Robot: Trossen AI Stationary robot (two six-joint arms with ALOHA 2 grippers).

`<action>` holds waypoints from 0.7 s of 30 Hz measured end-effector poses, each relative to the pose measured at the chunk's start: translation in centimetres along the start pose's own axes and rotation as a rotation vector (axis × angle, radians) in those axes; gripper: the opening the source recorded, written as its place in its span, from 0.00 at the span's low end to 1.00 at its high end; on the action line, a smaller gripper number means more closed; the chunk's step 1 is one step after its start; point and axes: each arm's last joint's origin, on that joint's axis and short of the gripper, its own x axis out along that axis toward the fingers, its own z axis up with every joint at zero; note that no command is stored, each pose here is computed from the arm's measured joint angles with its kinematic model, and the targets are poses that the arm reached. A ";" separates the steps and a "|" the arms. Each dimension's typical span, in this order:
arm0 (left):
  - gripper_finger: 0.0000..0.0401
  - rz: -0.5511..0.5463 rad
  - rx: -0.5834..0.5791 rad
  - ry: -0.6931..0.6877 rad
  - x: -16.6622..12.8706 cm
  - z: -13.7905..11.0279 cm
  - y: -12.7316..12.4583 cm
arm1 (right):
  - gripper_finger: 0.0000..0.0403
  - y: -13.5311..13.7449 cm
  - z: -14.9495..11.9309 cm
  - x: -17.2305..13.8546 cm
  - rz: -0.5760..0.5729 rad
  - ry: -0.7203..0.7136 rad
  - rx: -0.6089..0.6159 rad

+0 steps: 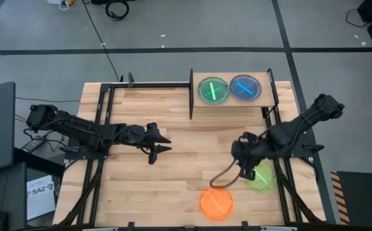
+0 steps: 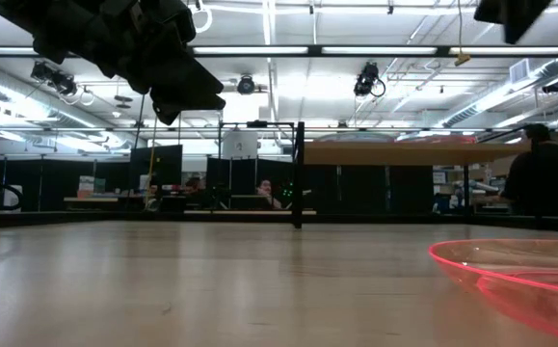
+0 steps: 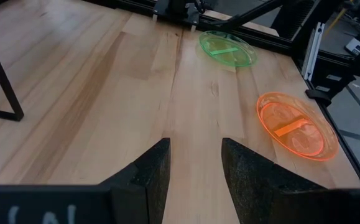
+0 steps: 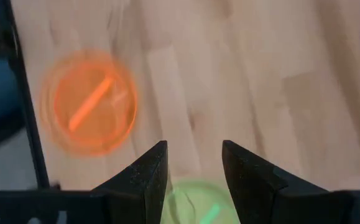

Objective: Place and stack plates onto a shelf
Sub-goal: Stack the green plate on top of the blue plate on the shelf

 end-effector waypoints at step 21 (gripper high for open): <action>0.38 0.001 0.000 0.000 0.0 0.0 0.0 | 0.40 -3.6 -7.9 4.6 -0.094 0.138 -0.068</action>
